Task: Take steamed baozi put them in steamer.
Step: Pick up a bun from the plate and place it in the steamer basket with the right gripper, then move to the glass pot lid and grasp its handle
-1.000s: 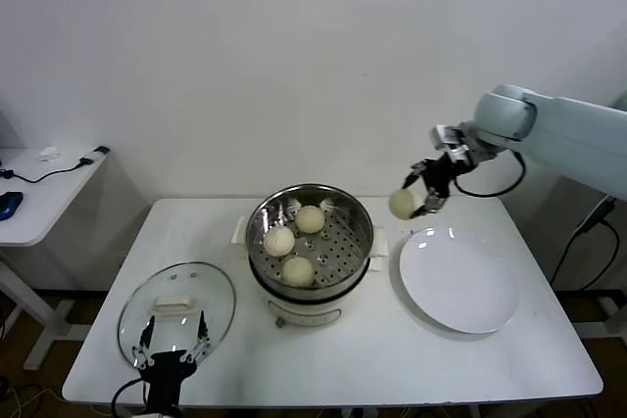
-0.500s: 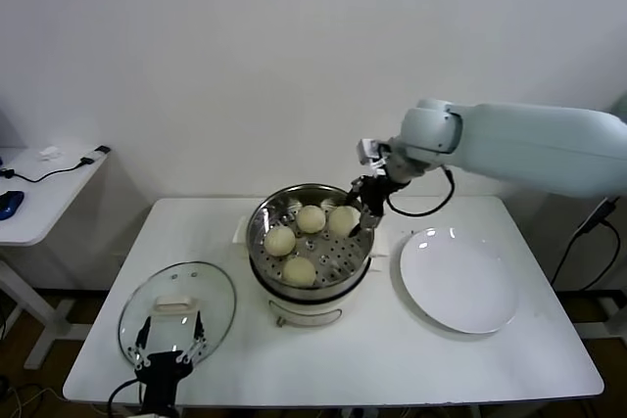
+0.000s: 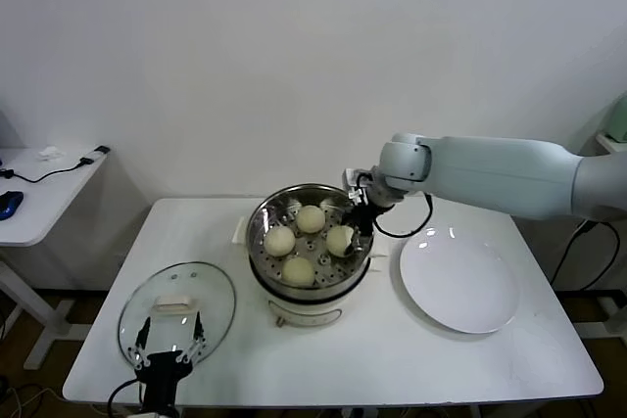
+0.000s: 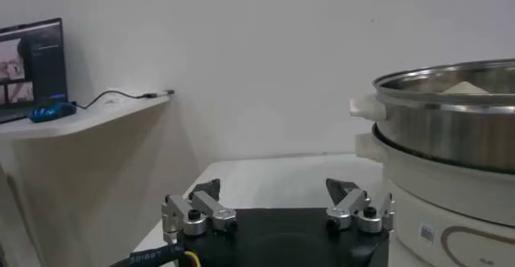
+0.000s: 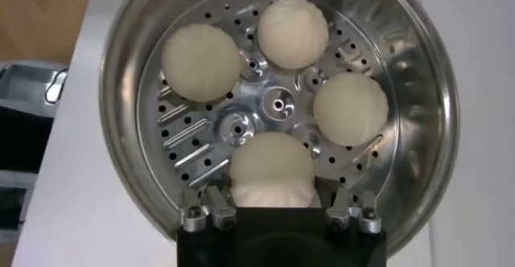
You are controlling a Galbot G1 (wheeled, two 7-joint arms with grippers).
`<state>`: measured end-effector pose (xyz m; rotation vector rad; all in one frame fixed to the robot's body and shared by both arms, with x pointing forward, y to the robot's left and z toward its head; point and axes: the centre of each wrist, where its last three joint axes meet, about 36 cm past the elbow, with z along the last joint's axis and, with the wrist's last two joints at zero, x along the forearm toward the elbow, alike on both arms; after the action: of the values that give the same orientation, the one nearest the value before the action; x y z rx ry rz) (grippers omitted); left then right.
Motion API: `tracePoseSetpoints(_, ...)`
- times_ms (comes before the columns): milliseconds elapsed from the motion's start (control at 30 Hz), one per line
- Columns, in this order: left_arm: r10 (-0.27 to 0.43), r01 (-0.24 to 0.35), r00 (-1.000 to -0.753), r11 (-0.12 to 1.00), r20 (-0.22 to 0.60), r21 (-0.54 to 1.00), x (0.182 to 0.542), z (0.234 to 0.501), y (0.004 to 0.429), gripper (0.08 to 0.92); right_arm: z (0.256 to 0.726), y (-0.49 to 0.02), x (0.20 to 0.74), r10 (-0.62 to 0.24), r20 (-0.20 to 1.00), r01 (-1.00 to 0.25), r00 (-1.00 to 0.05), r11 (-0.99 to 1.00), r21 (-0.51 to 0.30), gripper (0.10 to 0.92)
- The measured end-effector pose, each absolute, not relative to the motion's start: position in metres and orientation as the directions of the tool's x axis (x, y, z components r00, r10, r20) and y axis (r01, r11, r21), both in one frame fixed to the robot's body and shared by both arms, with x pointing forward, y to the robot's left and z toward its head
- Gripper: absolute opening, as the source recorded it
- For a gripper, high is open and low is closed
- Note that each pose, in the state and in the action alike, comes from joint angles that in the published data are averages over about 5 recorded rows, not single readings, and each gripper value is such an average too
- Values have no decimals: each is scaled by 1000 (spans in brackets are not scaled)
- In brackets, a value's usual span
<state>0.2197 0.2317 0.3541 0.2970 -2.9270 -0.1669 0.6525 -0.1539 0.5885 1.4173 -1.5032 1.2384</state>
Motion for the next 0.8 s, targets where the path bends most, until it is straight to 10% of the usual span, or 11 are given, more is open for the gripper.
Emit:
tracePoseSetpoints(500, -210, -189, -961, 973, 179, 130, 220, 357, 232, 823, 614, -174, 672, -371, 923, -985, -105, -90, -148, 822)
tracePoseSetpoints(800, -209, -188, -962, 974, 177, 130, 221, 362, 233, 823, 652, -209, 683, -568, 800, -976, -194, 32, -213, 823)
